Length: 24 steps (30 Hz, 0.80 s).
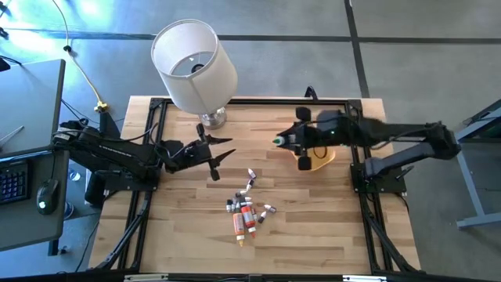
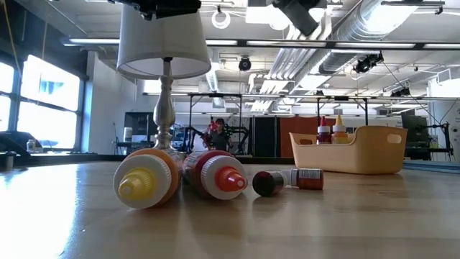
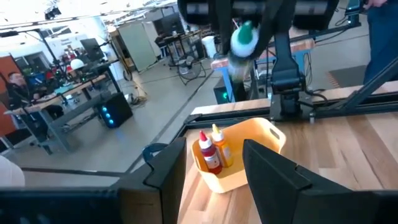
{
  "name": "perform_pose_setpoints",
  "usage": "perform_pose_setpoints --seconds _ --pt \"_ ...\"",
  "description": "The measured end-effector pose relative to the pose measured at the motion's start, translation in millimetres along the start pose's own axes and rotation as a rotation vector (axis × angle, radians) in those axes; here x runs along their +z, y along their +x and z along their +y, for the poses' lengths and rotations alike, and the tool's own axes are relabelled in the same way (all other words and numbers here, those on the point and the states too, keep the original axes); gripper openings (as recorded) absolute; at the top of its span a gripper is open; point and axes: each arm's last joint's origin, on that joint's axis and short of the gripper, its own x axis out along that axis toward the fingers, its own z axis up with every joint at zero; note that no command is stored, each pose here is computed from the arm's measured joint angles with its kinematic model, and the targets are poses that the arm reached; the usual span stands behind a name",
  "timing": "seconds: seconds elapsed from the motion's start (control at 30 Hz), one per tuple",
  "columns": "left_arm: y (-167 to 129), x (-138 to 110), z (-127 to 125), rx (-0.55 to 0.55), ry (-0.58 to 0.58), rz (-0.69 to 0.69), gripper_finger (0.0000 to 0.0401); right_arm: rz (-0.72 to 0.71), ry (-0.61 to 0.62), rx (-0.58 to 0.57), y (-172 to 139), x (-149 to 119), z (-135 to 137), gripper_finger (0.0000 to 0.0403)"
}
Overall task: Pick & Place food coloring
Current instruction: Put the large green food coloring bottle into the yellow bin
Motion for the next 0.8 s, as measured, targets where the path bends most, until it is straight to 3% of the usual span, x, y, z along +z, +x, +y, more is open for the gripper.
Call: perform_pose_setpoints --seconds 0.17,0.27,0.4,0.53,0.67,0.8 --pt "1 -1 -4 -0.100 0.015 -0.016 0.0156 -0.330 -0.013 0.085 31 -61 22 0.0160" --pt "3 -3 -8 -0.166 0.022 -0.022 0.0156 -0.467 0.009 0.020 32 -87 22 0.0161" --pt "8 -4 -11 -0.136 0.008 -0.047 0.0156 -0.515 0.113 0.035 33 -119 24 0.0150" --pt "14 1 -13 -0.092 0.044 -0.126 0.0156 -0.587 0.163 0.055 32 -123 23 0.0143" --pt "22 -5 -20 -0.087 0.067 -0.129 0.0156 -0.536 0.185 0.033 37 -128 24 0.0143" --pt "25 -10 -21 -0.061 0.080 -0.091 0.0156 -0.531 0.221 -0.105 36 -127 19 0.0134"
